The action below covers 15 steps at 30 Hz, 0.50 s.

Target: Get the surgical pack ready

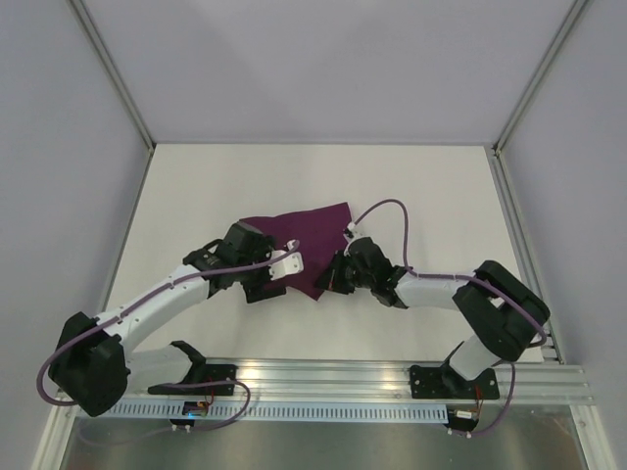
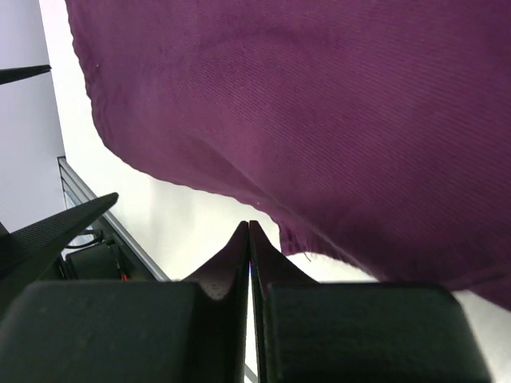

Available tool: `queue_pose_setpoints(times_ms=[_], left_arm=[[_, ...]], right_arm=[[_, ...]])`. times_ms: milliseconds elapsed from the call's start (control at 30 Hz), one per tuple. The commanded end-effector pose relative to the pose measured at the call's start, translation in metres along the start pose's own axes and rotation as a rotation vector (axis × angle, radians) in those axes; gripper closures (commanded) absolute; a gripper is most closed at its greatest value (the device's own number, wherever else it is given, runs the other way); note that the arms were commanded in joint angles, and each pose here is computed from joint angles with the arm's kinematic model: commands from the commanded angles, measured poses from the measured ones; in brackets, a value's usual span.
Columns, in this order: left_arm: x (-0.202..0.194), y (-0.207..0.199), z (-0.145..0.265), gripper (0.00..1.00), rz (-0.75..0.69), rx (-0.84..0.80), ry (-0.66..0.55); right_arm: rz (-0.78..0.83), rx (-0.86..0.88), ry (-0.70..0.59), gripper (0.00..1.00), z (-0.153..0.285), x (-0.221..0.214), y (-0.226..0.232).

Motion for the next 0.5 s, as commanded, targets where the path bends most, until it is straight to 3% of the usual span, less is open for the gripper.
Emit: queue_pose_setpoints(times_ms=[0, 167, 300, 467], left_arm=[[0.016, -0.001, -0.016, 0.02, -0.022, -0.008, -0.082], [0.01, 0.018, -0.028, 0.13, -0.009, 0.087, -0.032], [0.018, 0.018, -0.029, 0.36, 0.018, 0.068, -0.053], [0.022, 0.009, -0.034, 0.48, 0.071, -0.011, -0.044]], right_arm=[[-0.015, 0.119, -0.084, 0.99, -0.012, 0.02, 0.032], [-0.042, 0.12, -0.063, 1.0, -0.027, 0.01, 0.029], [-0.052, 0.127, -0.051, 0.99, -0.035, 0.007, 0.03], [-0.06, 0.13, -0.037, 0.99, -0.042, 0.004, 0.029]])
Point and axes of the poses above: each gripper's point midway between its finger pads, its own z axis back along the fingers, its own y axis along the line the jaws close on, x = y × z, the point moved 2 cm from there along z, back along the fingers, and after that the axes turned 3 degrees about z, right-handed, at the moved point
